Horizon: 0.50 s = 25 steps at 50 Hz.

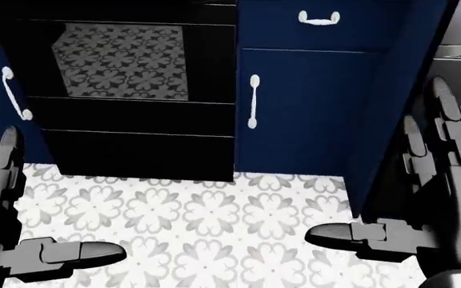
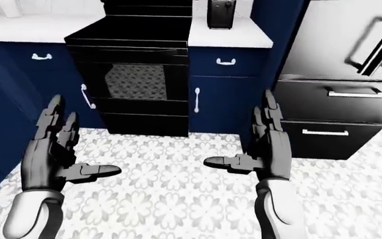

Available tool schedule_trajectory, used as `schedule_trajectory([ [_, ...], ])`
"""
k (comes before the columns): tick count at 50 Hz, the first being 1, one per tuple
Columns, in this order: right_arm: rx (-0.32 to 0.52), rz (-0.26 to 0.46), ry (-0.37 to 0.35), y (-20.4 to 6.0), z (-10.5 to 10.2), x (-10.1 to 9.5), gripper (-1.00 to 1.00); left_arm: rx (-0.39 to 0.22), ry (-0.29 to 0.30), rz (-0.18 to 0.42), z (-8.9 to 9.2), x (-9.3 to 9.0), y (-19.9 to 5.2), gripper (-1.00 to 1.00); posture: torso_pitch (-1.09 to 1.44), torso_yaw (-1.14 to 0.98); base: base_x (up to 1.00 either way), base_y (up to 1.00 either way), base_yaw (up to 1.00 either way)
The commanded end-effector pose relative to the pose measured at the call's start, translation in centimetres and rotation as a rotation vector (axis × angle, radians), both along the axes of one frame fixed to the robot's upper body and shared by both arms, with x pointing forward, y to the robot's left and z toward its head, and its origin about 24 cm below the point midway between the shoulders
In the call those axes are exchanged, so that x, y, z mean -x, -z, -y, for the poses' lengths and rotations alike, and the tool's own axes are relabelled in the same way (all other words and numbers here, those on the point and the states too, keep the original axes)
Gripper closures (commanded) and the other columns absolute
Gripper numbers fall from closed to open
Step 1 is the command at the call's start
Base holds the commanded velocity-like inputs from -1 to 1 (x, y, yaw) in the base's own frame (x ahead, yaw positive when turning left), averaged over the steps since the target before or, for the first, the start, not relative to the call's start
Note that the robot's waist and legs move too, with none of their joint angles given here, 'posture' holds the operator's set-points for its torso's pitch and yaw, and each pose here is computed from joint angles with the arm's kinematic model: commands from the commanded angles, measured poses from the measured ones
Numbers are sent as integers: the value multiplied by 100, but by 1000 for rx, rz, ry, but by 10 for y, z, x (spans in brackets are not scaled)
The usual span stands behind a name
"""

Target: Navigate to the stove.

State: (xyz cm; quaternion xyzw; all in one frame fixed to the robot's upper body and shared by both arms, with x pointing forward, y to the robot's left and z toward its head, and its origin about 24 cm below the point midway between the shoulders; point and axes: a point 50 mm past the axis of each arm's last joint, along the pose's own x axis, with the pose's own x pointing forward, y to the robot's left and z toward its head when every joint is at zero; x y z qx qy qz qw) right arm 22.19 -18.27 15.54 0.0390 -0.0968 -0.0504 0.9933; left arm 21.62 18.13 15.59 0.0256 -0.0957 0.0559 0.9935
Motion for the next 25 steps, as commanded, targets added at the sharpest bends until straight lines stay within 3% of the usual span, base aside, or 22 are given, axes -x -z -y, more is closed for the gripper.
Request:
schedule_trajectory([
  [1,11,58,9,-10,1,2,-100,-6,18,72,3,2,-11,-100,0,0,0,0,-100],
  [6,5,60,18,-9,1,2,-100,-4,18,72,3,3,-11,-100,0,0,0,0,-89],
  [14,-17,90,-30,-14,-4,6,-100,-3,18,71,3,3,-11,-100,0,0,0,0,0],
  [25,7,77,-28,-13,-4,6,-100,-5,23,68,4,3,-10,-100,0,0,0,5,0],
])
